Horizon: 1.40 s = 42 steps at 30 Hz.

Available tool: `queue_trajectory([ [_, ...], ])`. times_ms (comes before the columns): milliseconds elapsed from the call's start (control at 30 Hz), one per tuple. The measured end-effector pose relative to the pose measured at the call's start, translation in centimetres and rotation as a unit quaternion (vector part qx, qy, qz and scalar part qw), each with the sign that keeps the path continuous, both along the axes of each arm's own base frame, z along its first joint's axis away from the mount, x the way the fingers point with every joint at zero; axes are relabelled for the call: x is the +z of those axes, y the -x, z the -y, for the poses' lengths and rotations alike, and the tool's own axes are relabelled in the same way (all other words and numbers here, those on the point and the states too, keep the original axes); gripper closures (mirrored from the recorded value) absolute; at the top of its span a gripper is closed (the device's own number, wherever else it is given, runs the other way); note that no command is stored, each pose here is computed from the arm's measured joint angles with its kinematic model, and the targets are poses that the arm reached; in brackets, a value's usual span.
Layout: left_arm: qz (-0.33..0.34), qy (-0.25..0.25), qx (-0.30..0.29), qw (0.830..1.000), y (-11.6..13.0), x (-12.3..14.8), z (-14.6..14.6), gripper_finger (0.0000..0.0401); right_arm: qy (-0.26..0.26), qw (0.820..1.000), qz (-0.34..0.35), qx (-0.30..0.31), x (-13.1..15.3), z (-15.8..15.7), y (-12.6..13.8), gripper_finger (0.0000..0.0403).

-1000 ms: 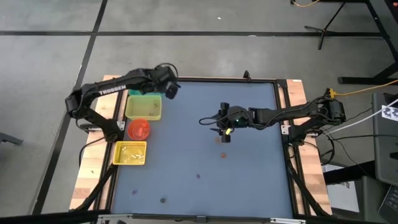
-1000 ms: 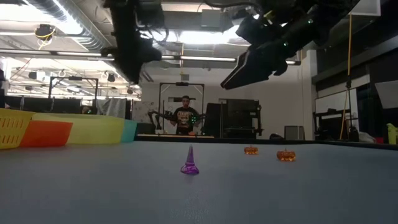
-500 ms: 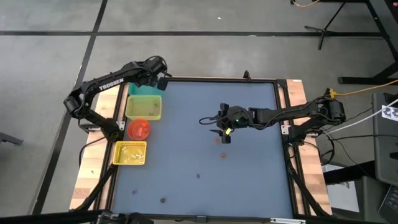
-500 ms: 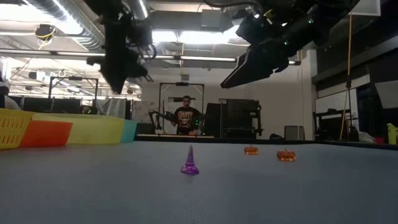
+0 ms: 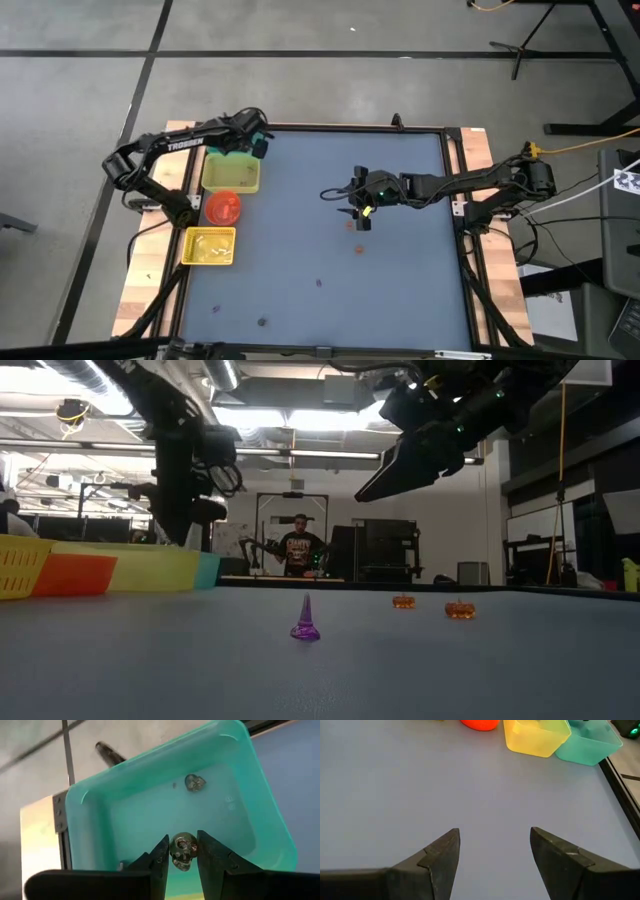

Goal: Sort Halloween decoration
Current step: Put the top black skull toy into the green bin, then put the top orange pumpkin toy into the orange bin

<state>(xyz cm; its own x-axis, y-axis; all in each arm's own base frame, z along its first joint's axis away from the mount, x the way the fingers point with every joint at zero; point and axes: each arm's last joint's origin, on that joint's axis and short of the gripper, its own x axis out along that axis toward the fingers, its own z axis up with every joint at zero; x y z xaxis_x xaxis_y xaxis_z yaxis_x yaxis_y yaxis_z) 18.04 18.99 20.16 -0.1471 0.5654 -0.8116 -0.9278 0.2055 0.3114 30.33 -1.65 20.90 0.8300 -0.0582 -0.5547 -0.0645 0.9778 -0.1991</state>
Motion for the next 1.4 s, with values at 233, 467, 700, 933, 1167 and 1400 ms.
queue_trajectory([
  [233,-0.007,-0.006,-0.024,1.0,0.0,-0.5,0.0,0.0305,0.0,1.0,-0.001,0.0,0.0,0.0,0.0,0.0162],
  [467,-0.005,-0.008,-0.024,1.0,-0.1,-0.5,-0.1,0.0252,0.0,1.0,-0.001,0.0,0.0,0.0,0.0,0.0162],
  [700,-0.005,-0.006,-0.025,1.0,-0.1,-0.5,0.0,0.0223,-0.009,1.0,-0.002,-0.005,-0.1,0.0,0.0,0.0162],
  [933,-0.001,-0.002,-0.025,1.0,-0.1,-0.5,0.0,0.022,-0.062,0.996,-0.059,-0.007,-0.9,-0.2,0.7,0.0162],
  [1167,0.0,-0.002,-0.023,1.0,-0.1,-0.5,0.0,0.022,-0.103,0.987,-0.12,0.031,-1.9,-0.6,1.5,0.0162],
  [1400,0.0,-0.002,-0.023,1.0,-0.1,-0.5,0.0,0.022,-0.106,0.982,-0.151,0.04,-3.9,-0.6,0.7,0.0162],
])
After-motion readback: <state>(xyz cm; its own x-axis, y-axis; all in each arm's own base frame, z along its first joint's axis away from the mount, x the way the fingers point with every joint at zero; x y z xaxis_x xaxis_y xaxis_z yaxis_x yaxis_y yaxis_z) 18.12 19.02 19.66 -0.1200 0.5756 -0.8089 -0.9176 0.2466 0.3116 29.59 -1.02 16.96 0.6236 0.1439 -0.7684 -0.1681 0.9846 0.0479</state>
